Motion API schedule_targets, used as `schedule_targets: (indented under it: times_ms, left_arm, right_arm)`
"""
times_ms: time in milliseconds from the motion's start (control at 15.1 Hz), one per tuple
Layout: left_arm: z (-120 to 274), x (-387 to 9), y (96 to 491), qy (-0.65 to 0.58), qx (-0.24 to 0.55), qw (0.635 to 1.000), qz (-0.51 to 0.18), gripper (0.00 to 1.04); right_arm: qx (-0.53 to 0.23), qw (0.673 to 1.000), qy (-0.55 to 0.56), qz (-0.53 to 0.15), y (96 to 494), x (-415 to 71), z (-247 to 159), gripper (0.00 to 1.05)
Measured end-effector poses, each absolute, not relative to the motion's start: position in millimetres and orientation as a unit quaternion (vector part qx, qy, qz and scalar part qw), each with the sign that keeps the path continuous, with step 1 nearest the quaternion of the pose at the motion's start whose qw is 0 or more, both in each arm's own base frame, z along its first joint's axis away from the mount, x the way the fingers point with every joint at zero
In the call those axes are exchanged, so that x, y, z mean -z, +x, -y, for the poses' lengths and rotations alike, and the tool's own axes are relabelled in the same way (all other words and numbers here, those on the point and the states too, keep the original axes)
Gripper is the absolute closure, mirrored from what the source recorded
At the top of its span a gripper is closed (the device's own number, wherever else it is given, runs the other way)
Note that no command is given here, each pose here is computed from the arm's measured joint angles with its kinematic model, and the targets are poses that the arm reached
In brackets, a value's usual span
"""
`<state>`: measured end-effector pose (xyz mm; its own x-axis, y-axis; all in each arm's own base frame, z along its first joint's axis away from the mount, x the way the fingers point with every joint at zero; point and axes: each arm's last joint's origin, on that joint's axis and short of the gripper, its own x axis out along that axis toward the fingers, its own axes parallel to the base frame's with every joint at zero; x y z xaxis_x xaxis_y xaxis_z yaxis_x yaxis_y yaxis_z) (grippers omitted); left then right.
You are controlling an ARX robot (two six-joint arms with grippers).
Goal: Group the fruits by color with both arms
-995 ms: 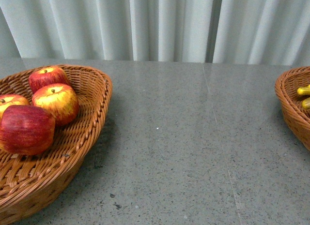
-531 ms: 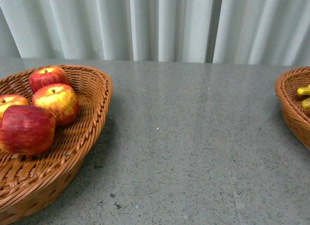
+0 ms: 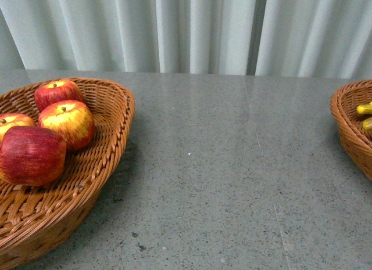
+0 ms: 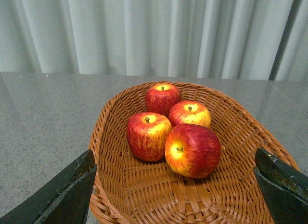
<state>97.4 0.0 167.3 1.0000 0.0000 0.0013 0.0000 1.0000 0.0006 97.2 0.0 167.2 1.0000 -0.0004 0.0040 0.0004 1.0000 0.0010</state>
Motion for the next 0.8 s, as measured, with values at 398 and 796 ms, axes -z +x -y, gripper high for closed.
schedule_targets:
  times_ms: [398, 796]
  left_arm:
    - [0.0, -167.3, 97.4, 0.0, 0.0, 1.0, 0.0, 0.07]
    - [0.0, -167.3, 97.4, 0.0, 0.0, 1.0, 0.0, 0.07]
  right_arm:
    - [0.0, 1.0, 0.001, 0.002, 97.2, -167.2, 0.0, 0.06]
    - [0.0, 1.0, 0.001, 0.002, 97.2, -167.2, 0.0, 0.07]
